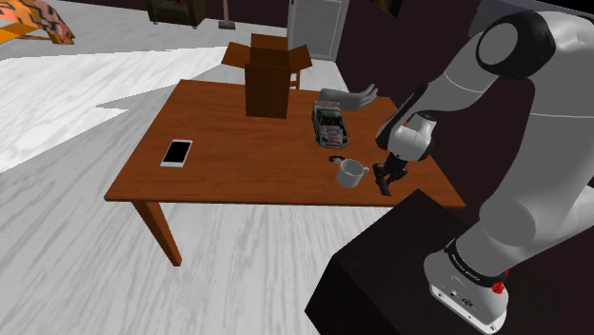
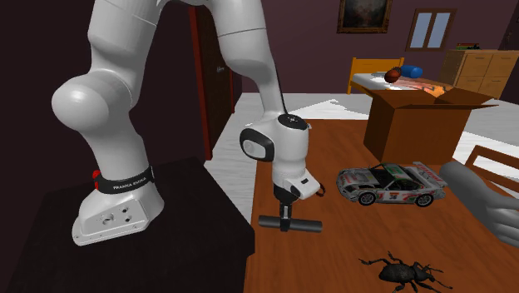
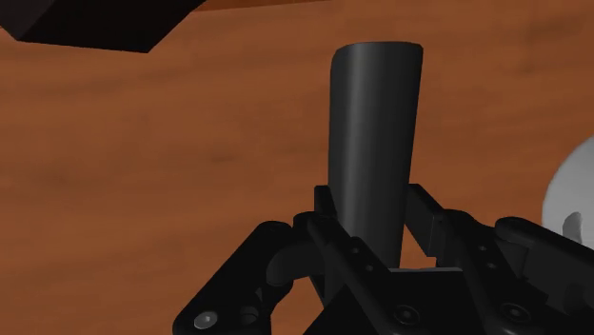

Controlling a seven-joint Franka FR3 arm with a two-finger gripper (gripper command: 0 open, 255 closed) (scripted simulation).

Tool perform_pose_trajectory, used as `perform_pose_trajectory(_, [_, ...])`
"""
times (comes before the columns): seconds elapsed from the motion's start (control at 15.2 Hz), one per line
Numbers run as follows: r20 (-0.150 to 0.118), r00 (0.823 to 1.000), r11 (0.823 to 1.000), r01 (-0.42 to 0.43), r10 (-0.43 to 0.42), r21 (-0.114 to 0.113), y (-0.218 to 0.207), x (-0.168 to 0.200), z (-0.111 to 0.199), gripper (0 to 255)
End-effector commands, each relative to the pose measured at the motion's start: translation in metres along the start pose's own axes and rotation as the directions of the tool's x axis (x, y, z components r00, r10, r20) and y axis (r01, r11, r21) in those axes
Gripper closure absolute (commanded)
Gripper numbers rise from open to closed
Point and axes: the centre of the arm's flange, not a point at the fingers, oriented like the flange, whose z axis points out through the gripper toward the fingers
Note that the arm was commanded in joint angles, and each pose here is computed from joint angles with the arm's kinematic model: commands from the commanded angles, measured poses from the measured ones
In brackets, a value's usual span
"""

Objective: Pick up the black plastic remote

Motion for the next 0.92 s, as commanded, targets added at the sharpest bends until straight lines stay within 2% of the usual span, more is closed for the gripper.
perform_pose_trajectory(0.0, [0.002,1.000,1.000,0.001,-0.001,0.001,-0.001,0.000,-0.009,255])
perform_pose_trajectory(0.86, [0.002,1.000,1.000,0.001,-0.001,0.001,-0.006,-0.001,-0.073,255])
